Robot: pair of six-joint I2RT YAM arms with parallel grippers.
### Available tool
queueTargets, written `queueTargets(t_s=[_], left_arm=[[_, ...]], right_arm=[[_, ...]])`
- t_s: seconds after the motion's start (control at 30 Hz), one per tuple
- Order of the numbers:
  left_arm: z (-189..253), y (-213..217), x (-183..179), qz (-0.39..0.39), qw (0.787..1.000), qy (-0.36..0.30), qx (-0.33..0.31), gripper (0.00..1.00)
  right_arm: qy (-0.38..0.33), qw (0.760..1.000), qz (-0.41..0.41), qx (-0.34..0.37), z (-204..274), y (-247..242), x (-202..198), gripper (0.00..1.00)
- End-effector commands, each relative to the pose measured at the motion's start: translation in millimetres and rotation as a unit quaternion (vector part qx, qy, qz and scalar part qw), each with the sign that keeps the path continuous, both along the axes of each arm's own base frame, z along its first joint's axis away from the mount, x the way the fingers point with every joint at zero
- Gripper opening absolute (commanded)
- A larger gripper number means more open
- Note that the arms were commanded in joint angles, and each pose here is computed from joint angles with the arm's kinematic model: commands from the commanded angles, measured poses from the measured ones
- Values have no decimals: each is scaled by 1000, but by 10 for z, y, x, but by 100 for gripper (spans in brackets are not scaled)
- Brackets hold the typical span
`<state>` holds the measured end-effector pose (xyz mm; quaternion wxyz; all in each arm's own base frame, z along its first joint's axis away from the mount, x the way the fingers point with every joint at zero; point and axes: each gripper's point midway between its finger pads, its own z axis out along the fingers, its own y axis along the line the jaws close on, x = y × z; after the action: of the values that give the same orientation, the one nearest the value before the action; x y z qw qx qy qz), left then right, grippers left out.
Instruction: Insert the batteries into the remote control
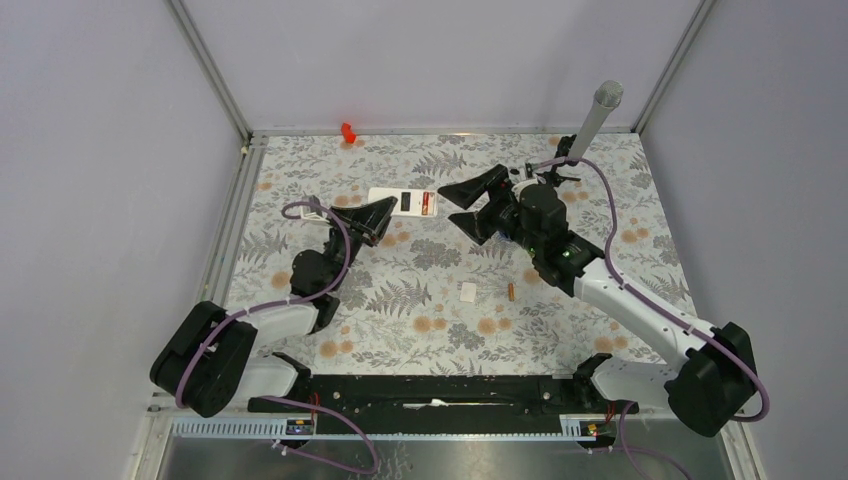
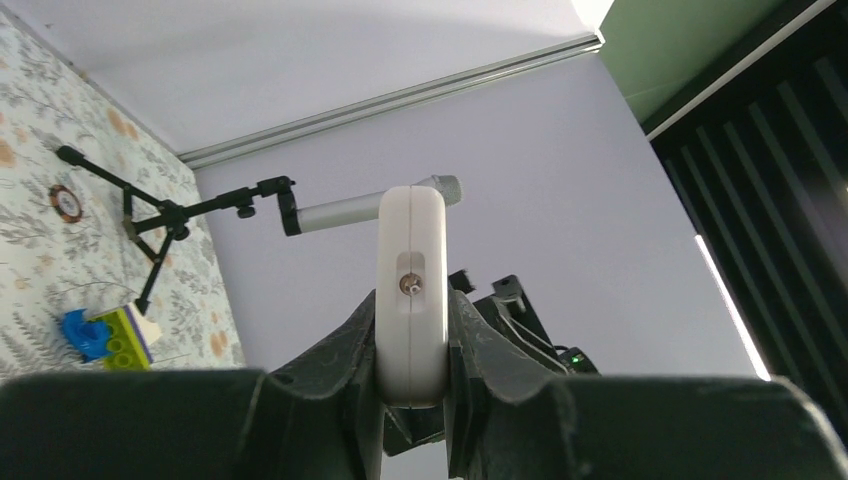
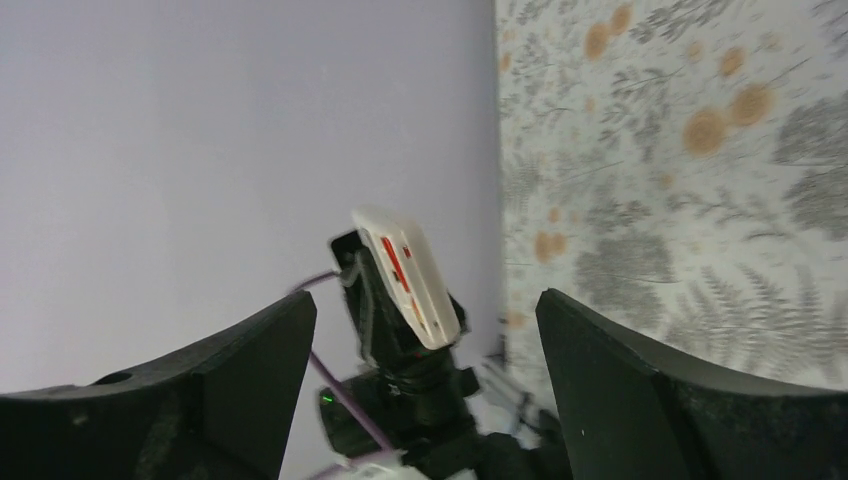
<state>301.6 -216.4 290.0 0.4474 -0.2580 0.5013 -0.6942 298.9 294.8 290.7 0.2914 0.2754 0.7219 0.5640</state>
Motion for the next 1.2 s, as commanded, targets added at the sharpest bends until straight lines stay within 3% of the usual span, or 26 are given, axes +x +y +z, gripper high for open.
queueTargets(t_s=[0.0, 0.1, 0.27, 0.53, 0.67, 0.77, 0.83, 1.0, 1.17], left_arm=[[145, 88, -111, 13, 998, -53, 11, 0], [90, 14, -156, -6, 997, -66, 40, 0], [66, -141, -238, -56, 994, -81, 50, 0], [123, -219, -322, -90, 990, -92, 51, 0], [153, -251, -352, -104, 989, -96, 50, 0], [166, -258, -365, -107, 988, -99, 51, 0], [183, -260, -379, -109, 987, -103, 51, 0], [217, -264, -411, -113, 986, -112, 54, 0], [232, -266, -426, -113, 985, -117, 56, 0]], right_arm=[[-105, 984, 58, -130, -15, -146, -177, 88], [-147, 966, 113, -178, -49, -103, -280, 88], [-202, 943, 214, -158, -47, 161, -441, 86], [-280, 934, 151, -162, 80, 27, -346, 74], [-282, 933, 145, -168, 60, 17, -319, 61], [-276, 936, 142, -167, 20, 21, -297, 43], [-273, 938, 140, -164, 2, 25, -288, 36], [-267, 941, 134, -159, -30, 24, -264, 33], [-266, 943, 138, -146, -15, 61, -272, 45]])
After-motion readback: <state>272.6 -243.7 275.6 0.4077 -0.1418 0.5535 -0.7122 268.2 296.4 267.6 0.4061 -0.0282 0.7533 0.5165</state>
